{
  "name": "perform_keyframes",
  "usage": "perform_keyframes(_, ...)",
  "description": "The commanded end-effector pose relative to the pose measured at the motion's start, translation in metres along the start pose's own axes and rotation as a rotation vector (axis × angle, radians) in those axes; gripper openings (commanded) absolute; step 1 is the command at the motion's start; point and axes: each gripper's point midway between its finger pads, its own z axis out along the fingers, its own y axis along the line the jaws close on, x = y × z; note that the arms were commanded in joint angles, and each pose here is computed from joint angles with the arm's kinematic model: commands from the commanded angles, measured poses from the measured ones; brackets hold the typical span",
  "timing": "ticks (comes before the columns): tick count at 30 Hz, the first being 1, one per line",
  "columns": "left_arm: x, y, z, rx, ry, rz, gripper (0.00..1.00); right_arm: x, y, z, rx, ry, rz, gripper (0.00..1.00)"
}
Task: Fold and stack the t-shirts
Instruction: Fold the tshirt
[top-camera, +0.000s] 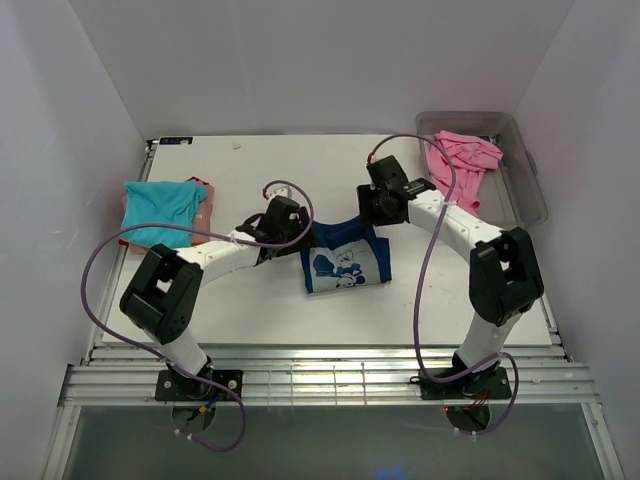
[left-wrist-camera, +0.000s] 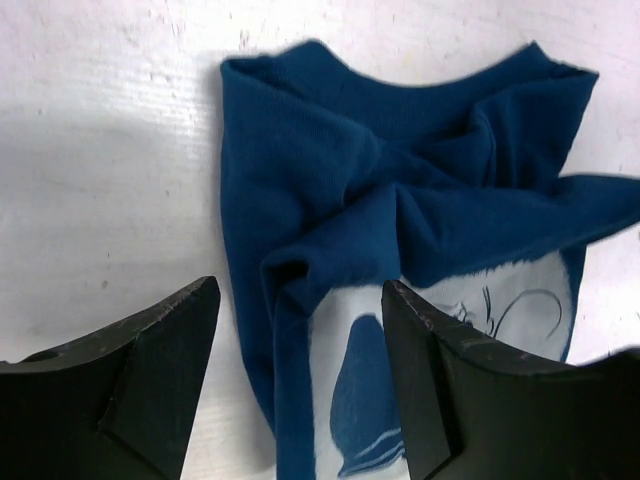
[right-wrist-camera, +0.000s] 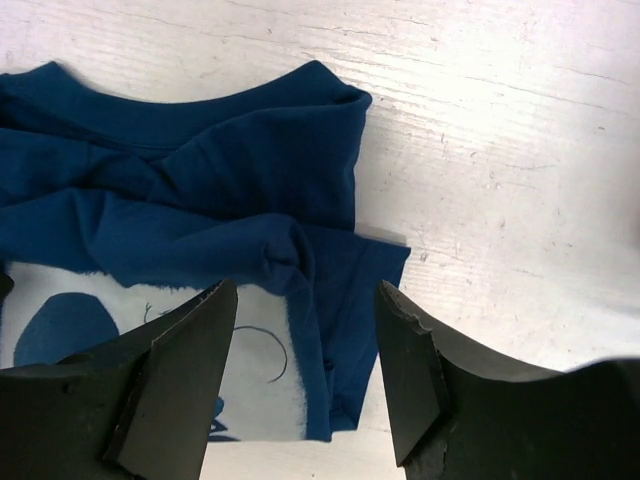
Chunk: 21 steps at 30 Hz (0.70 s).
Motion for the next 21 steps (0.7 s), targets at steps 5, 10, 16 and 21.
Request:
perform_keyframes(5, -0.038, -0.017, 0.001, -0.025, -0.098, -0.006, 0.76, -0.009, 0.015, 0.020, -0.103, -0.008, -0.027, 0.62)
perform_keyframes(10, -0.037, -0.020, 0.005, -0.016, -0.085, 0.006, 0.76, -0.004, 0.018, 0.030, -0.121, 0.011, -0.020, 0.62)
perform_keyframes(16, -0.031, -0.023, 0.014, -0.001, -0.058, -0.001, 0.45, 0.007, 0.018, 0.042, -0.130, 0.049, -0.019, 0.38)
perform_keyframes(21, -0.025, -0.021, 0.018, -0.006, -0.035, 0.005, 0.26, 0.011, 0.019, 0.045, -0.139, 0.058, -0.013, 0.16)
